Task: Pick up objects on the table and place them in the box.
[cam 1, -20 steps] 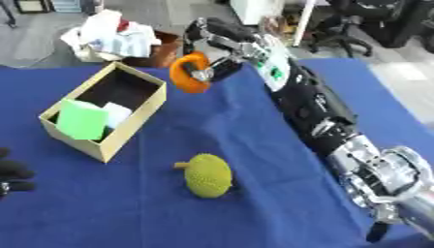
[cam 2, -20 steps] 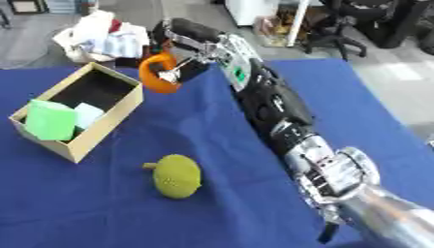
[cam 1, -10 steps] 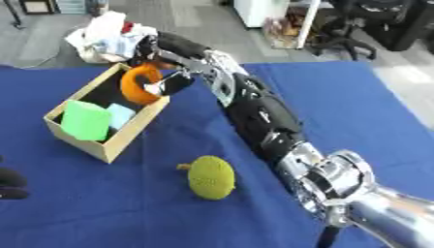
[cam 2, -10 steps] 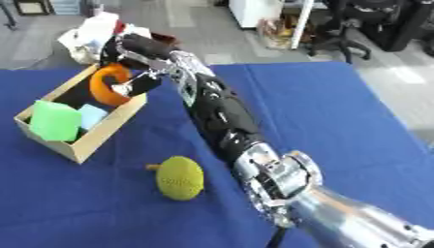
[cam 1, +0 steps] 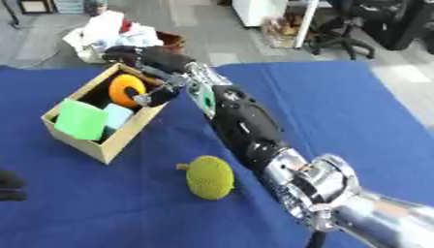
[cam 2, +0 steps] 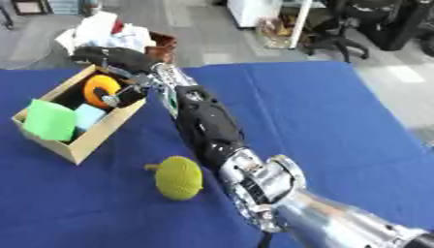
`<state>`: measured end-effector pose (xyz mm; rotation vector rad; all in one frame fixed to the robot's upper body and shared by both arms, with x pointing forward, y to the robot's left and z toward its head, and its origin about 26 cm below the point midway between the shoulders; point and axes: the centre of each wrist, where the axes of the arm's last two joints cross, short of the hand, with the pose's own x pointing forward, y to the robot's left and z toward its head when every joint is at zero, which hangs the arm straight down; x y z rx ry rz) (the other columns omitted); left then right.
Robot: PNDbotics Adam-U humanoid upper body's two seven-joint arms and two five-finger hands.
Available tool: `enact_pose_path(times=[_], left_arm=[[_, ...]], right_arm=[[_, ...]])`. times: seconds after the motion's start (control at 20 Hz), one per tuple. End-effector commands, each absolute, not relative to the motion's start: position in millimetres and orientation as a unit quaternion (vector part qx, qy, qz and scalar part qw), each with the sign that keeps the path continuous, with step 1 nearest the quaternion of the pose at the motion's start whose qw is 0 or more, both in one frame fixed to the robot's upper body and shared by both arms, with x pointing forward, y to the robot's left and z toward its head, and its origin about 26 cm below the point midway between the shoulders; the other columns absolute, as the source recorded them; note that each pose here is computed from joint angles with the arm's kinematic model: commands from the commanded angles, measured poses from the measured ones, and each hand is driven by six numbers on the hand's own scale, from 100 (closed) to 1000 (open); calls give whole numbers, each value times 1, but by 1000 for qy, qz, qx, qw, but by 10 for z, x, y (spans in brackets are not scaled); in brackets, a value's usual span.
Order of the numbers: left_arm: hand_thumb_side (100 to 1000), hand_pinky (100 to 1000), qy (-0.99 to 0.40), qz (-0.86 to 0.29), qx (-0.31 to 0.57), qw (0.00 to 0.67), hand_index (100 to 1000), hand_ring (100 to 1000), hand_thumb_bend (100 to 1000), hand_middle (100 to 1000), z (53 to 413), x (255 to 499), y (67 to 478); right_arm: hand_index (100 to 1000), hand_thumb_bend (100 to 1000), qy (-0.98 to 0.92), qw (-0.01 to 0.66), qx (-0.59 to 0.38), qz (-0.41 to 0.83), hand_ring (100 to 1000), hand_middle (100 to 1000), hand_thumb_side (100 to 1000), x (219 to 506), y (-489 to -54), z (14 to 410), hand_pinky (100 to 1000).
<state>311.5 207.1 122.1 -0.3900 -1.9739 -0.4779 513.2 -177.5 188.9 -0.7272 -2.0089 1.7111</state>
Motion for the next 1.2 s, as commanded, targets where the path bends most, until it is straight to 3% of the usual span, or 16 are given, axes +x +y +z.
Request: enact_pose_path(times=[0.05,0.6,0.9,1.2], left_arm=[[856,620,-827,-200,-164,500,807,648,100,599,1292,3116,2055],[850,620,-830,-188,-138,507,806,648,100,599,1266,3110,2176],[852,619,-832,-183,-124,509,806,648,100,599,1258,3105,2234],[850,619,-833,-181,-120,509,806,648,100,599,1258,3103,2249]], right_arm=[[1000,100,-721,186,-272,610,866,950,199,5150,-1854,2064,847],[1000,100,-753,98,-214,614,842,918,199,4990,-2417,2446,833],[1000,100,-729,58,-156,664,838,902,198,4611,-2595,2494,829],[1000,100,-672,9,-82,736,864,918,214,4188,-2409,2369,841]])
